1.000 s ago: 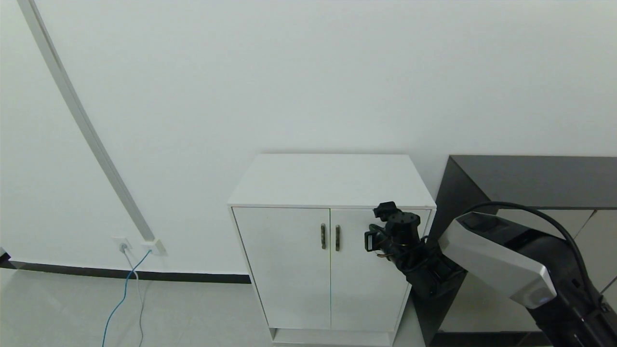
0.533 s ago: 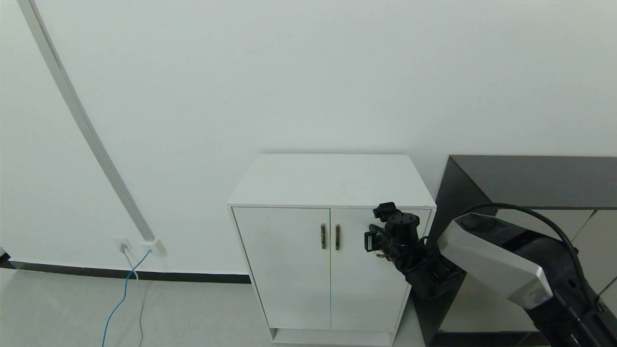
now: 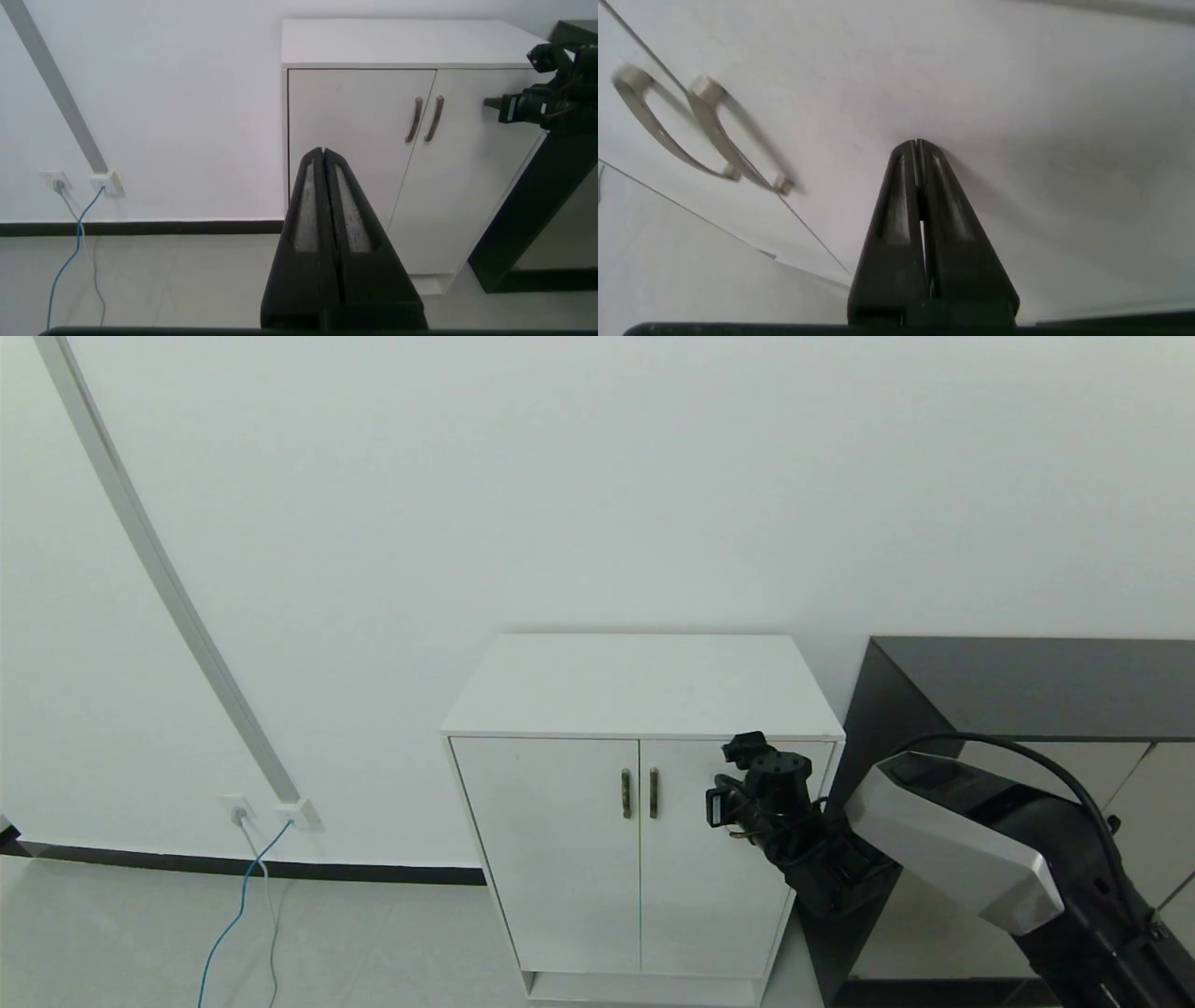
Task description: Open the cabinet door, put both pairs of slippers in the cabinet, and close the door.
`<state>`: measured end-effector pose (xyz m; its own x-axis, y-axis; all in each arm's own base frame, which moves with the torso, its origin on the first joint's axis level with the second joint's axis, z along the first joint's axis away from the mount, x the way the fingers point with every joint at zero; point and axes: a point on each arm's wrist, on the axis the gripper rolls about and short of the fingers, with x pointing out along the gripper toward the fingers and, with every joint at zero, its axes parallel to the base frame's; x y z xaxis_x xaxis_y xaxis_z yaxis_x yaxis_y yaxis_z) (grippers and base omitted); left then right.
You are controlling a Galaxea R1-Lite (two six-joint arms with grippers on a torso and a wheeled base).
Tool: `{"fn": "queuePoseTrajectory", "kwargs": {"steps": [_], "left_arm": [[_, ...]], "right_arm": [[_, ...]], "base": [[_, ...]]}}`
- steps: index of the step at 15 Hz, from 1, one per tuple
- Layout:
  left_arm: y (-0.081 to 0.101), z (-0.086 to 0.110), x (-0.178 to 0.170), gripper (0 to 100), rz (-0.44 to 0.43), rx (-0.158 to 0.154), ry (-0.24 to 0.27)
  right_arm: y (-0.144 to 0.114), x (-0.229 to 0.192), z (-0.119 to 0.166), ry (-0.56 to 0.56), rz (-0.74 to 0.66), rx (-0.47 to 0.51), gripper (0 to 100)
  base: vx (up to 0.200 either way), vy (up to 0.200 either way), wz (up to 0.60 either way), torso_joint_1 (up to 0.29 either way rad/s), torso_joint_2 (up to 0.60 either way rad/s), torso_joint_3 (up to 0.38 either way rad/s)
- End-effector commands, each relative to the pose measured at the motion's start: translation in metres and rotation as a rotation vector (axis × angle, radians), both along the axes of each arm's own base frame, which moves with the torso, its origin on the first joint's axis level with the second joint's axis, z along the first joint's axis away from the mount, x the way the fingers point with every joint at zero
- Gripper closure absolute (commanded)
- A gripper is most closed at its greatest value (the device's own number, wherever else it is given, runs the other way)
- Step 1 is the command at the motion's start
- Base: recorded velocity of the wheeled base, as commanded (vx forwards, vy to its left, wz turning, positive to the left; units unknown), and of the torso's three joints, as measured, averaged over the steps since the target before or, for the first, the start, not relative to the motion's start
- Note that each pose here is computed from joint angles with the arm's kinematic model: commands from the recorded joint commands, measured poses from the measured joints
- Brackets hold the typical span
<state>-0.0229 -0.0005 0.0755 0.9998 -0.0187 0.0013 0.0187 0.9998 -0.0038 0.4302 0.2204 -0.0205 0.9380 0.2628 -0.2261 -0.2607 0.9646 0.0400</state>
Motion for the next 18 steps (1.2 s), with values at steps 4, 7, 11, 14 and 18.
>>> {"fn": "queuePoseTrajectory", "kwargs": {"steps": [4,7,11,14,18], "left_arm": [[0.0,0.0,0.0,100,0.0,-0.001,0.001],[0.0,0.0,0.0,100,0.0,0.001,0.001],[0.0,0.0,0.0,100,0.0,-0.001,0.001],[0.0,0.0,0.0,100,0.0,-0.001,0.001],[0.0,0.0,0.0,100,0.0,-0.002,0.001]], "right_arm": [[0.001,-0.031,0.029,-0.013,0.034,0.009,100],[-0.011,-0.056,0.052,-0.015,0.035,0.011,100],[-0.047,-0.09,0.08,-0.027,-0.003,0.016,100],[-0.081,-0.125,0.109,-0.048,-0.055,0.022,100],[-0.123,-0.173,0.139,-0.075,-0.119,0.031,100]], "base": [[0.0,0.0,0.0,0.0,0.0,0.0],[0.0,0.0,0.0,0.0,0.0,0.0],[0.0,0.0,0.0,0.0,0.0,0.0],[0.0,0.0,0.0,0.0,0.0,0.0],[0.0,0.0,0.0,0.0,0.0,0.0]]}}
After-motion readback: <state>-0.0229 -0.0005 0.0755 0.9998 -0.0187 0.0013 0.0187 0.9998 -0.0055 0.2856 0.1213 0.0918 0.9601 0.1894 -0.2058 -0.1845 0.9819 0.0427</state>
